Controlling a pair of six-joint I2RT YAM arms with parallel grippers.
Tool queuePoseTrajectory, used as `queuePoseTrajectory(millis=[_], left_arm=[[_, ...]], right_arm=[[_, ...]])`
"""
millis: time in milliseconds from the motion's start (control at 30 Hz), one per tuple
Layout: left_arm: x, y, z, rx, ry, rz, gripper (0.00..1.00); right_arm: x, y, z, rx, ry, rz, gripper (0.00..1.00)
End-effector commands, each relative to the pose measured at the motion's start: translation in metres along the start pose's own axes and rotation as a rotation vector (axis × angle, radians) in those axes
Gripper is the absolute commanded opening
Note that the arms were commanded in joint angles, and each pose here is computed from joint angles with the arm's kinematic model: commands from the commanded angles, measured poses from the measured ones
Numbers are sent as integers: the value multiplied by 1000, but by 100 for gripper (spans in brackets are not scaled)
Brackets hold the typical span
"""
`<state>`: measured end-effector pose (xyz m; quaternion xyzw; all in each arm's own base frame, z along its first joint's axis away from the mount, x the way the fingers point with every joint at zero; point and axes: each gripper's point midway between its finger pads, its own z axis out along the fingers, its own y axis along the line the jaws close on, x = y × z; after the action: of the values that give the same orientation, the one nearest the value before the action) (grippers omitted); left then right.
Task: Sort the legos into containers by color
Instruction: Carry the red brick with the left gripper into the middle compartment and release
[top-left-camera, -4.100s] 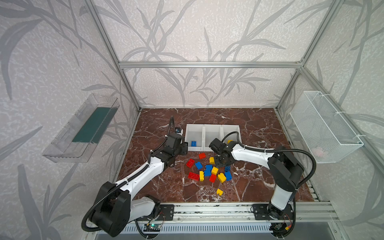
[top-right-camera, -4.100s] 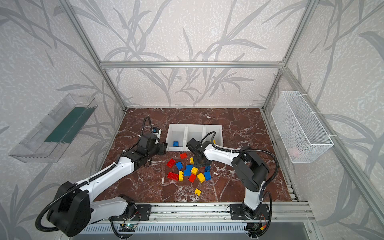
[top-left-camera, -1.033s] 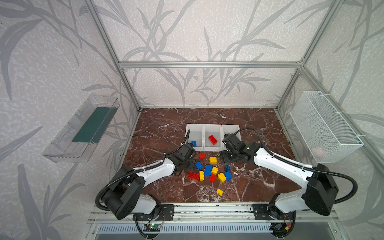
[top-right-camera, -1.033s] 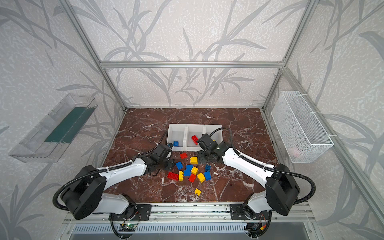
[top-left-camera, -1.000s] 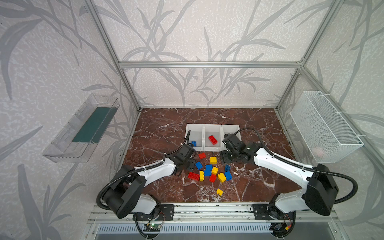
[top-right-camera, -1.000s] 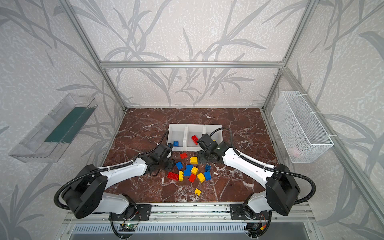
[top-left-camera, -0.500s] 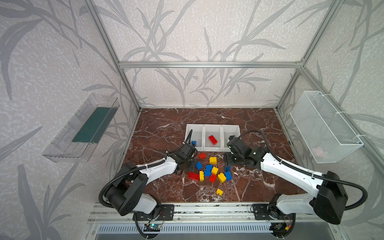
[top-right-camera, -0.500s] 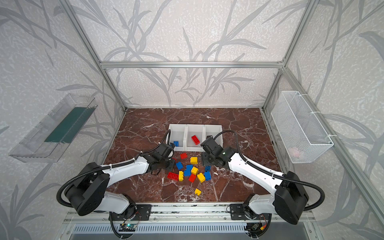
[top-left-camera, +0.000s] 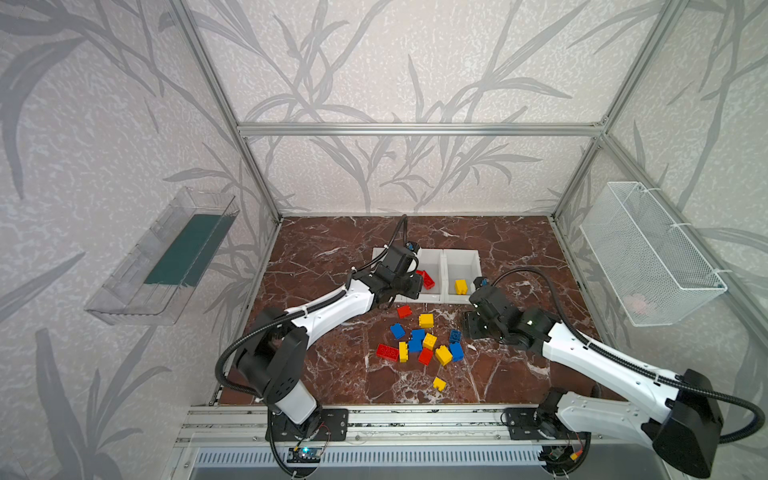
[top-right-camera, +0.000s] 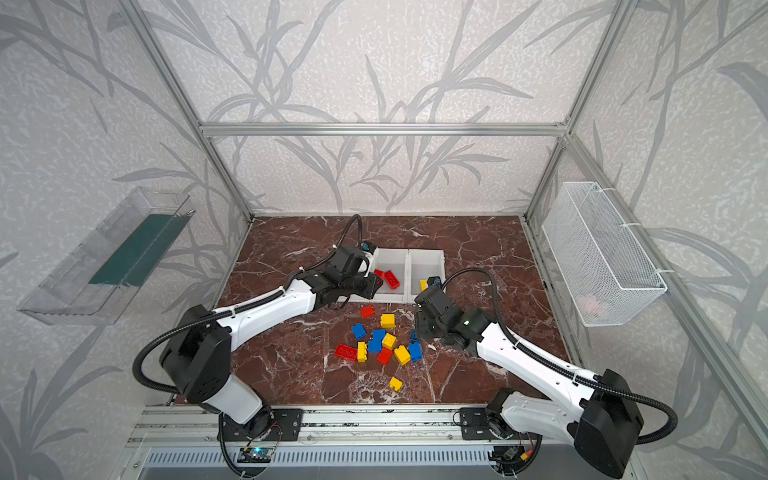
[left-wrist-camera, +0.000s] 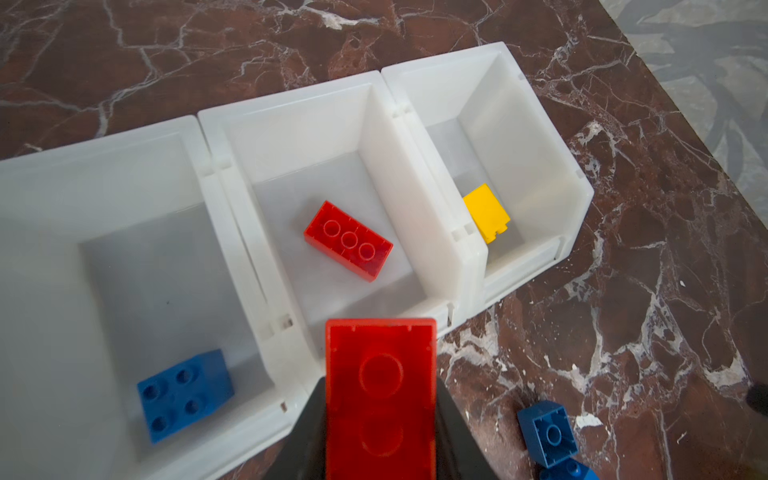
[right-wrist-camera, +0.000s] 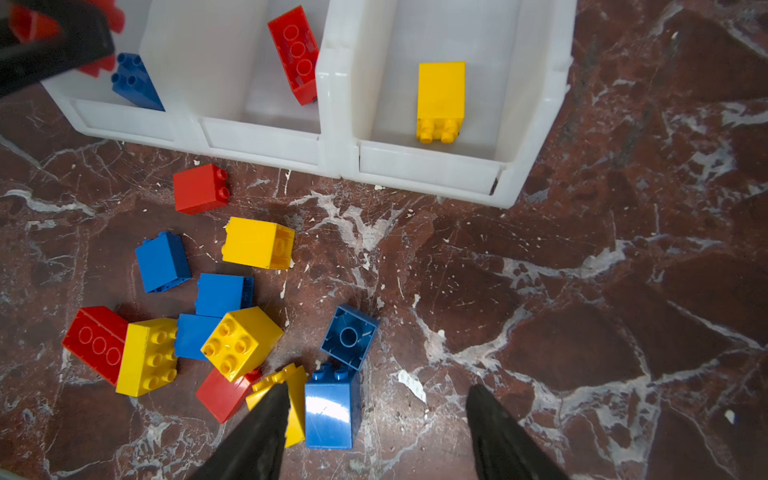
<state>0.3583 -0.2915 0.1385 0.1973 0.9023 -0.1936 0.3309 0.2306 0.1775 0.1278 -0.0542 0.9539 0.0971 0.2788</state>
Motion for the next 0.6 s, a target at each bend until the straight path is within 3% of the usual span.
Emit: queuePoseTrajectory(millis=[0,267,400,567], left_arm=[[-7,-6,12,16,18,43,22],[-22,-1,32,-20,5,34,27],[-24,0,32,-28,-4,23,55],[-24,3,27,-44,-18,23,64]], right_arm=[[4,-5,-4,13,-3,18,68],[12,-13,-6,25,8,15,68],[11,-13,-8,23,-2,16,68],[10,-14,-8,25,-5,17,69]])
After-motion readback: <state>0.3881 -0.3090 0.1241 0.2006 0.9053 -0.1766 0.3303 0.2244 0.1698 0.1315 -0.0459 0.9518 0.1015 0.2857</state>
